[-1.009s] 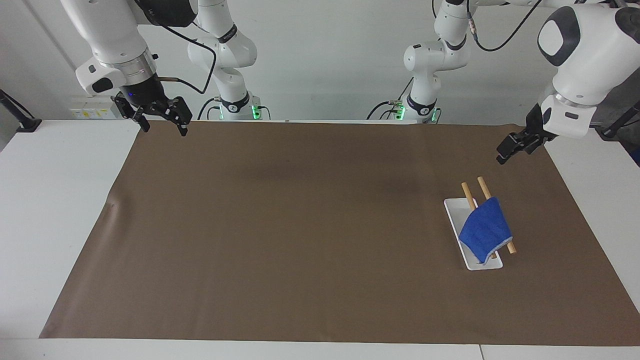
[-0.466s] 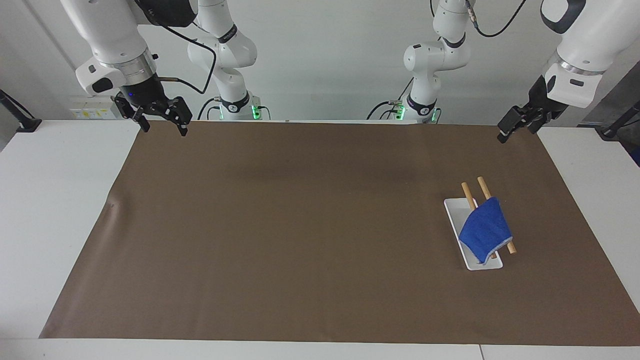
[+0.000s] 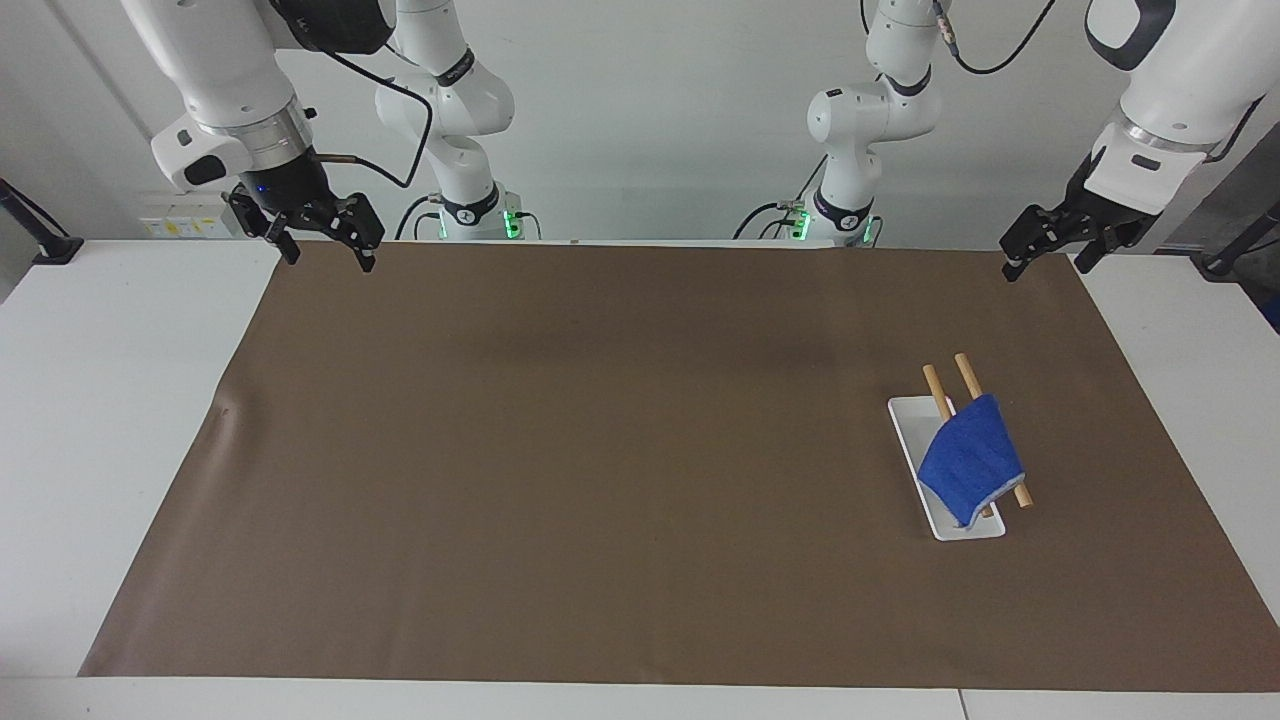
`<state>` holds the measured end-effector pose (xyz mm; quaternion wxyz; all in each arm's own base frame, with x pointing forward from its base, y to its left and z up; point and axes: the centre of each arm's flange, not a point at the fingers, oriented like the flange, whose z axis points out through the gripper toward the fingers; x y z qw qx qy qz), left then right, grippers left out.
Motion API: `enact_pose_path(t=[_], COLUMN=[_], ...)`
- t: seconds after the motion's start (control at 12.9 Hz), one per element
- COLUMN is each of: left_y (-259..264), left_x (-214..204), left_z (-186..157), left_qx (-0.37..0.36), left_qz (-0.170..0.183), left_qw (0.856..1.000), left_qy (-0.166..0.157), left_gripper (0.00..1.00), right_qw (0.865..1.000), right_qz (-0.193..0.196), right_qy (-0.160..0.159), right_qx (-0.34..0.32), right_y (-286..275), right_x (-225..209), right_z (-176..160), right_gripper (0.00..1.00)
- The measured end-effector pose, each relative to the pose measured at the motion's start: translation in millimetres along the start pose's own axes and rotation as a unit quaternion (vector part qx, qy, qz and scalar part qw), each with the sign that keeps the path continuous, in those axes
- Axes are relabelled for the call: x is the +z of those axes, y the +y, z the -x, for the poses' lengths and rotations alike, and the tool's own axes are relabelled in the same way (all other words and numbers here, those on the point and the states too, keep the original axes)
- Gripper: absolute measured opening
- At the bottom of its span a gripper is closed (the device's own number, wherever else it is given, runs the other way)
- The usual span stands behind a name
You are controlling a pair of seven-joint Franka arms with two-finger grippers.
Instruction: Right arm passes towel to left arm to hang
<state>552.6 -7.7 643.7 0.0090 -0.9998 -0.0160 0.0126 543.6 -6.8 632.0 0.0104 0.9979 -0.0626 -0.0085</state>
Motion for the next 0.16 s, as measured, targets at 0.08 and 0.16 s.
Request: enact_pose_path(t=[0.08,0.16], left_y=[0.0,-0.1], left_x=[0.0,0.0], left_z=[0.0,0.0], left_qx=[0.006,0.010], left_qz=[0.000,0.000], left_qw=[1.000,1.000], left_qy=[0.000,0.000], left_gripper=[1.00,1.00], right_qw=[1.000,1.000], right_qz=[0.000,0.000], right_qy=[0.000,0.000], right_qx=[0.000,0.000], right_y=[0.0,0.0], right_x=[0.0,0.0], right_z=[0.0,0.0], right_gripper=[1.00,1.00])
